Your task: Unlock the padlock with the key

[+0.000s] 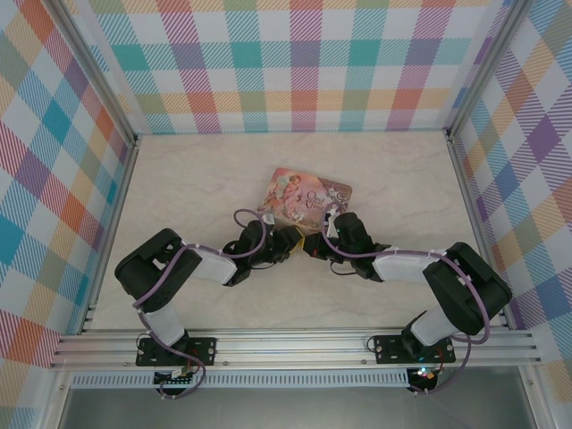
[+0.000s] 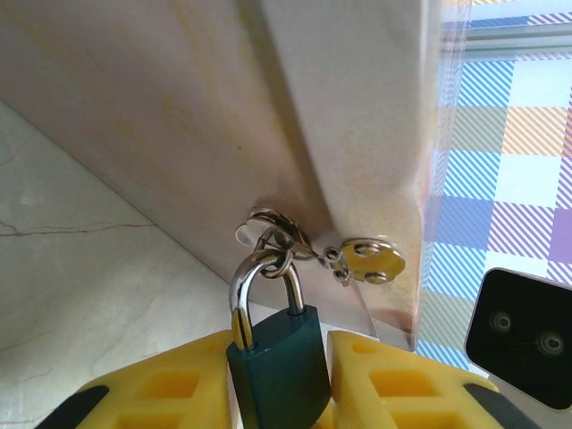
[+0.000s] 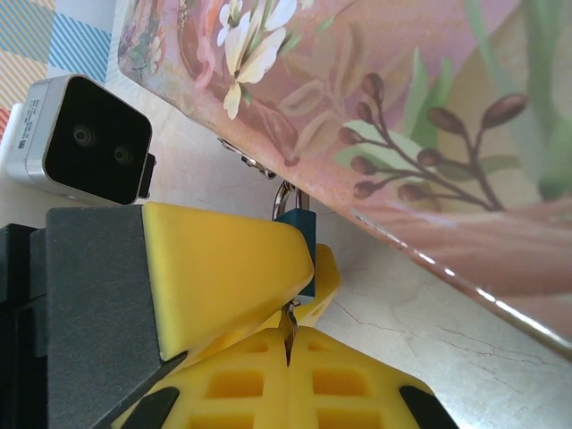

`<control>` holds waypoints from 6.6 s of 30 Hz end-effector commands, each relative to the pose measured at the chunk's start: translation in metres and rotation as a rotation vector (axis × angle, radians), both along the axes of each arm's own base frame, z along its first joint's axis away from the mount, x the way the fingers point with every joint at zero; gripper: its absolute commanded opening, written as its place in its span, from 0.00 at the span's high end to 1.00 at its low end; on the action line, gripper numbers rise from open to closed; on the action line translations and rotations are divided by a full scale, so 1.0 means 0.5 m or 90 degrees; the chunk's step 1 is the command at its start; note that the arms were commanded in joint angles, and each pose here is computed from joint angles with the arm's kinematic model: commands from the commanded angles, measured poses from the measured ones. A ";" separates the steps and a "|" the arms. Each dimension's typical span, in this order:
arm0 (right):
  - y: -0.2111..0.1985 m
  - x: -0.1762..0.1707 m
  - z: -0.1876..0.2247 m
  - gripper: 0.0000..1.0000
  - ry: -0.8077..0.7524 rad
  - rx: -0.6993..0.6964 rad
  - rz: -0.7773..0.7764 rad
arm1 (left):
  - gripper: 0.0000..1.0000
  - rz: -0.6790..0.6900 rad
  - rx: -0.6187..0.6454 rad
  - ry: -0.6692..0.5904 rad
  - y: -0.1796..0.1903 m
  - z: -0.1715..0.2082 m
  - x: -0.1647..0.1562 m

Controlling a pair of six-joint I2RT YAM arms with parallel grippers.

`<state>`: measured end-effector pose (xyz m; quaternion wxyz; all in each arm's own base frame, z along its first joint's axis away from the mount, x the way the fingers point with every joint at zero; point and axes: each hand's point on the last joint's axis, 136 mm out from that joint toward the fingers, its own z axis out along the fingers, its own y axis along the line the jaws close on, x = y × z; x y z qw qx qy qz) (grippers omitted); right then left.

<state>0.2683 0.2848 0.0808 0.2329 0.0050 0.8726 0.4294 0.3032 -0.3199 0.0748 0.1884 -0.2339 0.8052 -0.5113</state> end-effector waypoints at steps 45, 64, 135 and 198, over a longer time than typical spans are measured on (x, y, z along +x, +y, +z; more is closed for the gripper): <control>-0.121 -0.065 0.115 0.49 -0.410 -0.228 0.099 | 1.00 0.041 -0.047 0.001 -0.005 0.059 0.020; -0.043 -0.026 0.089 0.43 -0.784 -0.725 0.280 | 1.00 0.049 -0.056 0.009 -0.002 0.072 0.020; -0.120 -0.048 0.118 0.43 -0.295 -0.212 0.088 | 1.00 0.011 0.051 0.020 0.009 -0.018 -0.023; -0.103 0.310 0.084 0.00 -0.031 -0.050 0.092 | 0.14 -0.156 0.165 -0.088 0.156 0.103 0.068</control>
